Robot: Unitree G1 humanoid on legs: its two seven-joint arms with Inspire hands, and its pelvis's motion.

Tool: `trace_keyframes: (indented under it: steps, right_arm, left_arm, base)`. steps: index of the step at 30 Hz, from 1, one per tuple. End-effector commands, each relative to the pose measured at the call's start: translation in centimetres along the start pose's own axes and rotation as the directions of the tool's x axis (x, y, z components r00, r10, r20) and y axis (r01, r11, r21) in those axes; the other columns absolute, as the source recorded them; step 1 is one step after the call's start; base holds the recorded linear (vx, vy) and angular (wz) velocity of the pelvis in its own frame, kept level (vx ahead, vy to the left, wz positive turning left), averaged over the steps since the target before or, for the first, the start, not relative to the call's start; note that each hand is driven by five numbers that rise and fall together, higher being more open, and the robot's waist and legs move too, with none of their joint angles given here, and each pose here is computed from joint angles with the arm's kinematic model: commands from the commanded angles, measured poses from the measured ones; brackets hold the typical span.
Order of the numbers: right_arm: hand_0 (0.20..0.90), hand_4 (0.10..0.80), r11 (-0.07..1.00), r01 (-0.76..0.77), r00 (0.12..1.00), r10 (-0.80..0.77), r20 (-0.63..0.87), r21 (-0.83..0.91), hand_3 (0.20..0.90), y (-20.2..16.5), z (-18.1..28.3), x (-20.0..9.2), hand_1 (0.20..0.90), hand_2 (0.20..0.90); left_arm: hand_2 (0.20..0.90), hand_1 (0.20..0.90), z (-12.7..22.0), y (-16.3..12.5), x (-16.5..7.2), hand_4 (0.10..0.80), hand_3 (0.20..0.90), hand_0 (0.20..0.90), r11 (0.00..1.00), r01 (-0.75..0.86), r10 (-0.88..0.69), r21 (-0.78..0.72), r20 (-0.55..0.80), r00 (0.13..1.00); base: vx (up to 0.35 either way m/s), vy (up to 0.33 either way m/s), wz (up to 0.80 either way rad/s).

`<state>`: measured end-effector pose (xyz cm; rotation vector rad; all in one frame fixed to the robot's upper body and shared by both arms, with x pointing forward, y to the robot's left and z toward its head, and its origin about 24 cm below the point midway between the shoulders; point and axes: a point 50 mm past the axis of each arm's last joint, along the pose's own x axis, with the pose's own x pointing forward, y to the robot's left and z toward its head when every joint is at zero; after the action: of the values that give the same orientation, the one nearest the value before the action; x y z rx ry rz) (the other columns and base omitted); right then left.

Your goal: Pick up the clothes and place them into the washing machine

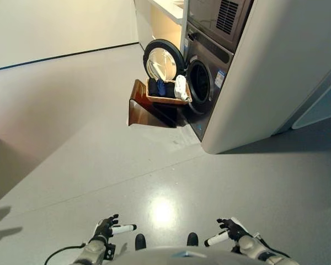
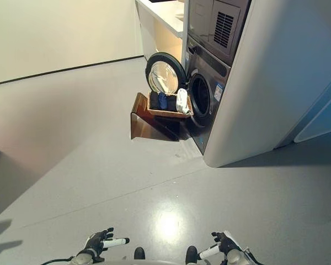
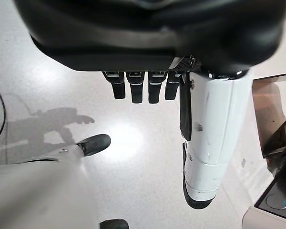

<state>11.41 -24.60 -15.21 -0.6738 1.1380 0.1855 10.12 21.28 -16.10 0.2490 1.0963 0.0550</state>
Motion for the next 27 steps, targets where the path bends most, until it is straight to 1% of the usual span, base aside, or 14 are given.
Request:
trace_keyframes:
  steps: [1,27]
  right_arm:
    - [0.9,0.8,0.999,0.039,0.996,-0.041,0.075,0.03,0.9,-1.17,2.49,0.38,0.9,0.9]
    - [0.9,0.8,0.999,0.034,0.996,-0.035,0.081,0.019,0.9,-0.88,2.81,0.41,0.9,0.9]
  left_arm:
    - [0.9,0.9,3.08,1.6,0.67,0.8,0.9,0.9,0.999,-0.041,0.04,0.013,0.084,0.996]
    - [0.9,0.9,2.55,1.94,0.64,0.8,0.9,0.9,0.998,-0.063,0.062,0.016,0.055,0.997]
  base:
    - [0.0,0.0,0.0]
    - [0.001,0.0,0.0]
